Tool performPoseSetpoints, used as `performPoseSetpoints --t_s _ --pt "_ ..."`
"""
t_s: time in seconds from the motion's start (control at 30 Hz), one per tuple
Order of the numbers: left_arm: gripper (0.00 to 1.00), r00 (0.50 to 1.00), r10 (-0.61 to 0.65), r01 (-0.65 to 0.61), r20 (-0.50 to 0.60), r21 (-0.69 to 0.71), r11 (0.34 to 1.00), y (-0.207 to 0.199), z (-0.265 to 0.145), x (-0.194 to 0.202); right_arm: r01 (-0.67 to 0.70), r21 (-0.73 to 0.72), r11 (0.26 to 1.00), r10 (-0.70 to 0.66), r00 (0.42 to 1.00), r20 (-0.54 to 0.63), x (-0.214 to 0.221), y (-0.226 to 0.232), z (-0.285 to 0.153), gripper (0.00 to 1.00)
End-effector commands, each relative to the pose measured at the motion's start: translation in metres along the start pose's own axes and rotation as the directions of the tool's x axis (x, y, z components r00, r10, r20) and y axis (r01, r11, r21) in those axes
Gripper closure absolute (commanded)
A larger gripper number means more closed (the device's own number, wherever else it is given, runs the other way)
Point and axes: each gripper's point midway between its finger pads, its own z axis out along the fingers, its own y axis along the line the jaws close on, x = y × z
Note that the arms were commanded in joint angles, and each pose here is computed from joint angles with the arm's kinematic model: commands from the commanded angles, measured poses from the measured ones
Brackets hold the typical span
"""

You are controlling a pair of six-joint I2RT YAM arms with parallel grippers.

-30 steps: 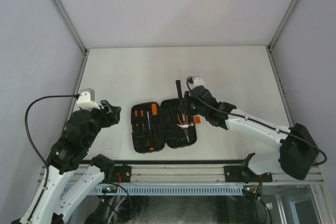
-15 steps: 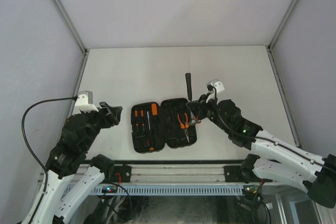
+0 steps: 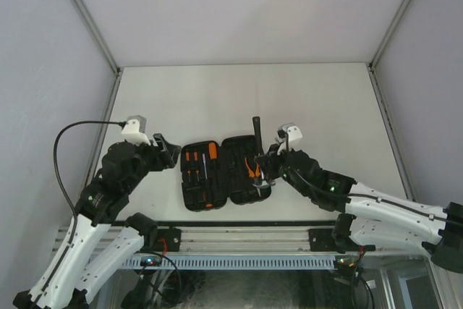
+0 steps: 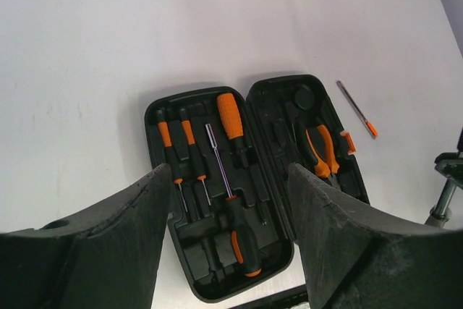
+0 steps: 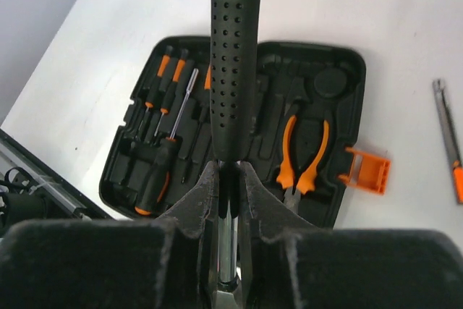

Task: Sort the tools into containers
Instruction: Place the hammer in the storage box.

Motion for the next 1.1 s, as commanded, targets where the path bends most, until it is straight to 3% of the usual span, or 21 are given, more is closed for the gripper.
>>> performPoseSetpoints --t_s 0.0,0.37,0.63,1.07 --pt "0.30 0.998 -0.016 0.013 0.056 0.049 0.999 -0.016 -0.003 -0.026 -0.168 0.048 0.985 0.168 0.986 0.006 0.001 0.005 0.004 1.00" --pt "0.24 1.000 0.007 -0.006 0.012 -0.060 0.998 0.006 0.005 -0.013 -0.125 0.142 0.982 0.155 0.963 -0.221 0.037 0.018 0.033 1.00" --pt "0.24 0.997 0.038 -0.042 -0.060 -0.055 0.998 0.004 0.016 -0.001 -0.088 0.184 0.979 0.156 0.903 -0.401 0.066 0.025 0.061 1.00" --pt "0.24 0.996 0.068 -0.075 -0.061 -0.115 0.991 0.021 0.019 0.008 -0.037 0.205 0.978 0.134 0.865 -0.483 0.086 0.002 0.095 1.00"
